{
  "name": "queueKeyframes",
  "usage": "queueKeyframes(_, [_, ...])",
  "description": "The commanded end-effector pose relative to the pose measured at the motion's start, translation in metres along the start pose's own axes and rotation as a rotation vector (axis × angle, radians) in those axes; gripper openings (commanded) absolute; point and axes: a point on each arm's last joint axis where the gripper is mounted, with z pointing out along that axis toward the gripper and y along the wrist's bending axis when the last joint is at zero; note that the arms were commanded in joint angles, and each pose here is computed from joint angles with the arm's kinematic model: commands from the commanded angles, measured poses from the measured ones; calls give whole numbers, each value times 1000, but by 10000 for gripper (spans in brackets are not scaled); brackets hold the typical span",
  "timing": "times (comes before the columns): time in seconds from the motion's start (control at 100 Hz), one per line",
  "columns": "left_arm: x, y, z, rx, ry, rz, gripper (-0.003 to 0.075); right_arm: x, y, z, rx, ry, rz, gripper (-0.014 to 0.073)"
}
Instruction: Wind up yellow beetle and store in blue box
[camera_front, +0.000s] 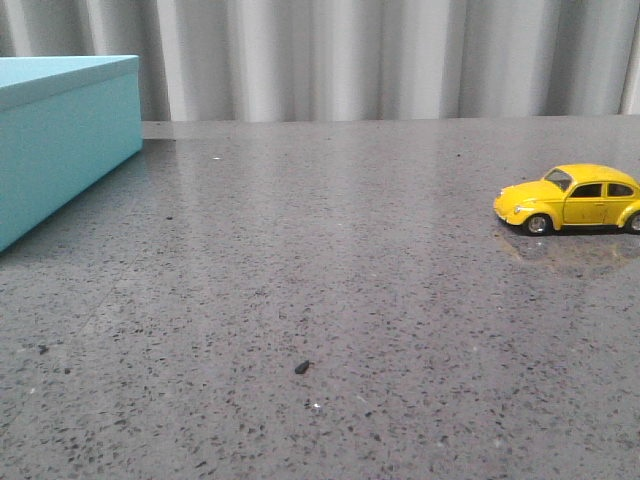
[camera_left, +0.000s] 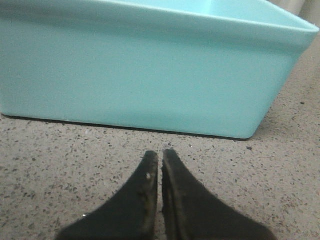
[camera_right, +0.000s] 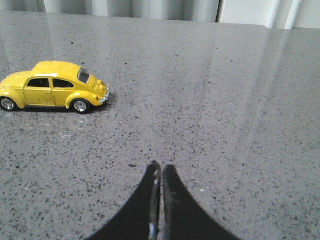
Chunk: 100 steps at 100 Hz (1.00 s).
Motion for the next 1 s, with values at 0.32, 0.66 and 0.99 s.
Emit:
queueKeyframes(0.32, [-10,0,2,16,-173,13,-21,-11,1,-1,-4,-182,-3,-41])
queueKeyframes(0.66, [-20,-2,-1,31,-277,13,-21,-9,1,-1,-3,-164,-3,-41])
queueKeyframes(0.99, [-25,-3,-2,40,-345,14,-21,-9,1,-1,-3,-164,-3,-41])
